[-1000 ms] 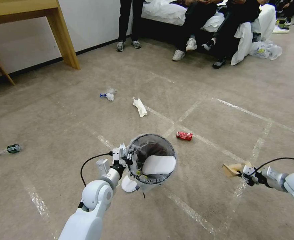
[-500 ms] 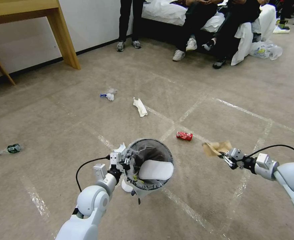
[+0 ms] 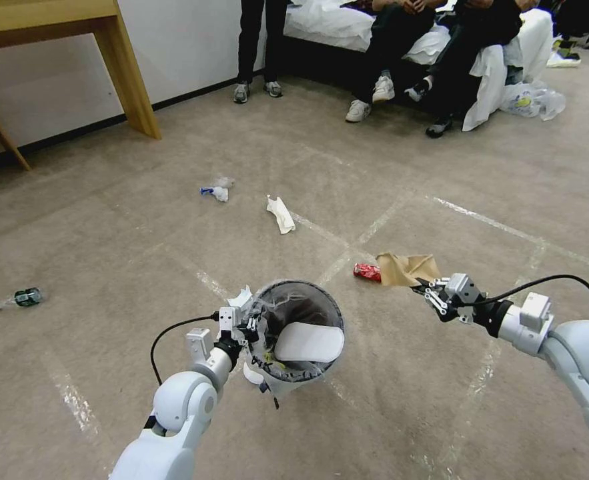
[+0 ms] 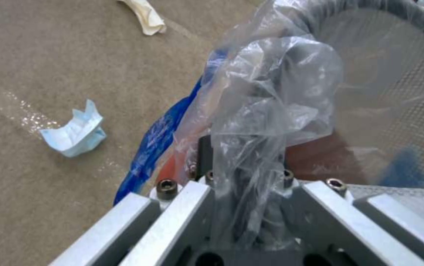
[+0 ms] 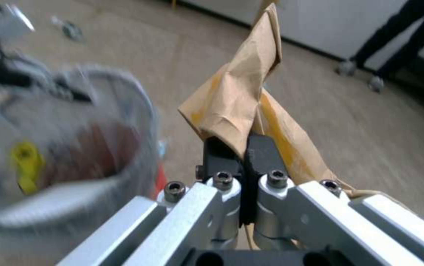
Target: Pick up the trash bin and place the garbage on the floor into it.
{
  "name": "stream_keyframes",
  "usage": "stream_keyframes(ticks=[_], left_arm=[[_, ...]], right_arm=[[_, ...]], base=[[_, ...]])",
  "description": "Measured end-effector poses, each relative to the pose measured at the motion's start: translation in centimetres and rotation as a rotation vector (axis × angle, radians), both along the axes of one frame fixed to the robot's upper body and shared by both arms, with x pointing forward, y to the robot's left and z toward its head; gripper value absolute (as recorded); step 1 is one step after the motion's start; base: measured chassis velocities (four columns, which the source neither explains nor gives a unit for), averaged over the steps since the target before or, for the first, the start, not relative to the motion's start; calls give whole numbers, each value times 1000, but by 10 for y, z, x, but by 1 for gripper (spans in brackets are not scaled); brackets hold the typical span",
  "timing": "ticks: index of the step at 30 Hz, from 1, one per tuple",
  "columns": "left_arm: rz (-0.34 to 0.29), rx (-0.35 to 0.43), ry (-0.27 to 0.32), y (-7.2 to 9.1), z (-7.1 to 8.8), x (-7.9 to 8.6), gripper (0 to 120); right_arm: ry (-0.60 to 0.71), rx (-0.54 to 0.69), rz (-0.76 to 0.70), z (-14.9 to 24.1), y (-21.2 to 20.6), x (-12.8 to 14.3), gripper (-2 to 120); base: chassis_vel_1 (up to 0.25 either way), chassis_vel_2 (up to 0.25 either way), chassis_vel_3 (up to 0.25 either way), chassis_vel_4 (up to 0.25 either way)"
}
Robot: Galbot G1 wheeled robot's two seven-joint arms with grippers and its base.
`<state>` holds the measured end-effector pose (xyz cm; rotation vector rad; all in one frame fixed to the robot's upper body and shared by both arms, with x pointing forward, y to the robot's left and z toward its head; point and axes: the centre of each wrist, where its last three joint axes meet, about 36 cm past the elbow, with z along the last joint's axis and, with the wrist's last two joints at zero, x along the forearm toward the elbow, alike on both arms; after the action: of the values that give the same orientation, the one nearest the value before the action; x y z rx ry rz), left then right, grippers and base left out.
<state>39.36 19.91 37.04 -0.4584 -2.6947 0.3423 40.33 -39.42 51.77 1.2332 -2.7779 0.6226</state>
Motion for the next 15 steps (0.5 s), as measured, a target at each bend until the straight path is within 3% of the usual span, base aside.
stream_keyframes(ticks=[15], left_arm=[[-19, -9, -10, -12, 2, 3, 1]], right_arm=[[-30, 81, 184, 37, 65, -26, 0]], base=[[0, 0, 0, 0]])
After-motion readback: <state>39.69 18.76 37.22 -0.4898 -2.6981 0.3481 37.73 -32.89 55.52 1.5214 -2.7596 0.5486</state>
